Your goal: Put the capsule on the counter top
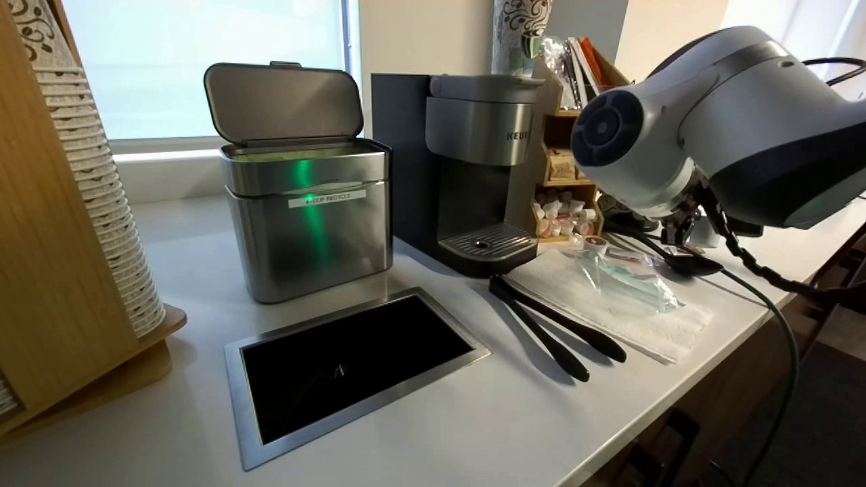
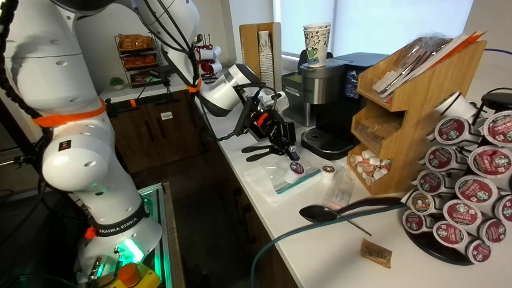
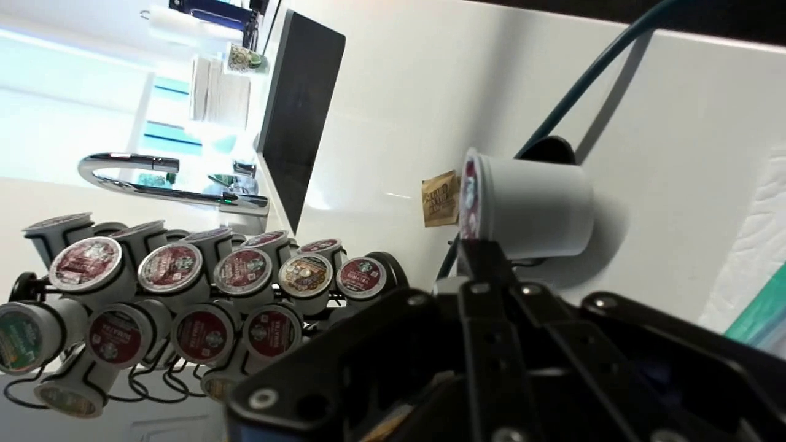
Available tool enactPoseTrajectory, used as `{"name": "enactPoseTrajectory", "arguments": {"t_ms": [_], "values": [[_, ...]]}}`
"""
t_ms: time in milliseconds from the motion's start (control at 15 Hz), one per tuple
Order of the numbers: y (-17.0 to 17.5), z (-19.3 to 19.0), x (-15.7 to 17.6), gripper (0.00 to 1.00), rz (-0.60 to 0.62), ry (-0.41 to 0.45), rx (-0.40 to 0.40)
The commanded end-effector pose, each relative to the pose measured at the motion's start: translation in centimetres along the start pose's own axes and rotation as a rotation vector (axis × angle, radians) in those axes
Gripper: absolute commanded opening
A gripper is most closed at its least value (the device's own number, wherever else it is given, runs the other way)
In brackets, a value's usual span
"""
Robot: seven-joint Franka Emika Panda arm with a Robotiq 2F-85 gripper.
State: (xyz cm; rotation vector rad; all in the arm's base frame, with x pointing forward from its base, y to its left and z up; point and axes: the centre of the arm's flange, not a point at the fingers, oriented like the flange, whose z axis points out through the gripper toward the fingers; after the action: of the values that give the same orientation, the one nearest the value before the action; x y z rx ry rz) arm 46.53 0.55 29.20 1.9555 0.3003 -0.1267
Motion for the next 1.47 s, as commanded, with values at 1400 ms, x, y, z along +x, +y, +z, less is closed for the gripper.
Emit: {"name": "enactPoseTrajectory", "arguments": {"t_ms": [1400], "values": [[-7.5,3.6,-0.3,0.38,0.056,0.52,-0.119]]}}
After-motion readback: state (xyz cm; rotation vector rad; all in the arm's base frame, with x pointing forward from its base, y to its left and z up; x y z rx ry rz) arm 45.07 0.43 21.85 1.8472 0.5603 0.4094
